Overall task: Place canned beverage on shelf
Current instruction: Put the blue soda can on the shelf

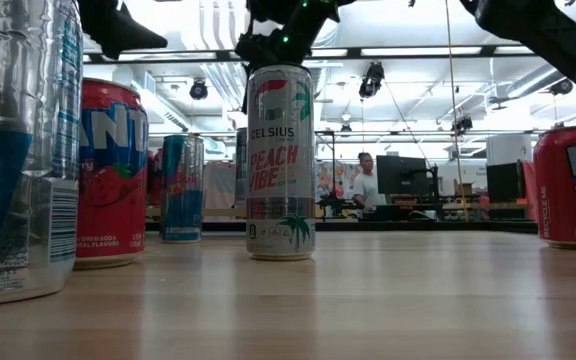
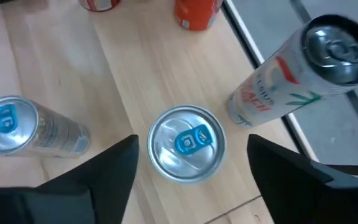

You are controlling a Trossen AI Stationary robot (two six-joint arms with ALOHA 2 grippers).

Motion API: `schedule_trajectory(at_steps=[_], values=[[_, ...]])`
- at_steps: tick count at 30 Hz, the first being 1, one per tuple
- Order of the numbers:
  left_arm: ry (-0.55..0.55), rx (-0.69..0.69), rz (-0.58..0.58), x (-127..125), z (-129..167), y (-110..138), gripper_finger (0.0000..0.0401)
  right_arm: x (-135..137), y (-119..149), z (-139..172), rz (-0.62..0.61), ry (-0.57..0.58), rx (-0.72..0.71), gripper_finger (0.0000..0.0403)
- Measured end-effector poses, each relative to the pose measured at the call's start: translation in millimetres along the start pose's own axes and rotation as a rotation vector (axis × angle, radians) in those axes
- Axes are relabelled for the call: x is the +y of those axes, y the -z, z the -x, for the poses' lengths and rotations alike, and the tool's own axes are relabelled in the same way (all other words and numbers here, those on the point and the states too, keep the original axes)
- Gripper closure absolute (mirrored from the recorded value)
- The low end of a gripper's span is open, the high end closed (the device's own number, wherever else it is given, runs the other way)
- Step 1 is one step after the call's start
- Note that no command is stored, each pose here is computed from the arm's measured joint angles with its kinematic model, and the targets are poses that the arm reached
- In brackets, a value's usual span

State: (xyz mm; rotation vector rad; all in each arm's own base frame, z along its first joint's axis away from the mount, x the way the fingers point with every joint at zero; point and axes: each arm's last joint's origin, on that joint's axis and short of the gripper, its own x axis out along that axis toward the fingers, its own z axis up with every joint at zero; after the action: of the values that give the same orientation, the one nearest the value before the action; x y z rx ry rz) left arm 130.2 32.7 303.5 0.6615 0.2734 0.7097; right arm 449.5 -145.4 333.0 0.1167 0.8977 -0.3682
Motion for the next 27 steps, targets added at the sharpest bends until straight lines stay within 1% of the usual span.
schedule_trajectory(at_steps=[3, 6, 8, 10, 14, 16, 17, 19, 27], values=[[0.003, 0.005, -0.004, -0.4, -0.1, 0.5, 0.0401, -1.3, 0.6, 3.8, 0.025, 0.033, 0.006, 0.0163], [0.015, 0.0, -0.007, -1.6, -0.5, 1.2, 0.0401, -4.1, 3.1, 5.1, 0.052, 0.127, 0.034, 0.0212], [0.043, -0.017, -0.01, -3.2, -0.8, 1.3, 0.0401, -5.5, 5.0, 5.7, 0.07, 0.174, 0.055, 0.0248], [0.129, -0.06, -0.022, -6.8, -0.4, 1.5, 0.0401, -6.0, 6.0, 3.6, 0.076, 0.182, 0.063, 0.0284], [0.431, -0.145, -0.102, -20.1, 2.5, 8.1, 0.0401, -4.7, 9.5, -8.4, 0.093, 0.179, 0.097, 0.035], [0.53, -0.171, -0.124, -23.7, 3.8, 11.3, 0.0401, -4.2, 11.1, -13.6, 0.098, 0.177, 0.112, 0.0375], [0.543, -0.187, -0.123, -23.3, 3.9, 11.2, 0.0401, -4.1, 11.6, -14.8, 0.098, 0.175, 0.115, 0.0384], [0.526, -0.197, -0.106, -20.7, 3.3, 10.3, 0.0401, -3.7, 11.9, -15.5, 0.098, 0.168, 0.118, 0.039], [0.442, -0.151, -0.039, -10.5, -0.1, 14.3, 0.0401, 2.4, 12.2, -16.6, 0.065, 0.112, 0.115, 0.039]])
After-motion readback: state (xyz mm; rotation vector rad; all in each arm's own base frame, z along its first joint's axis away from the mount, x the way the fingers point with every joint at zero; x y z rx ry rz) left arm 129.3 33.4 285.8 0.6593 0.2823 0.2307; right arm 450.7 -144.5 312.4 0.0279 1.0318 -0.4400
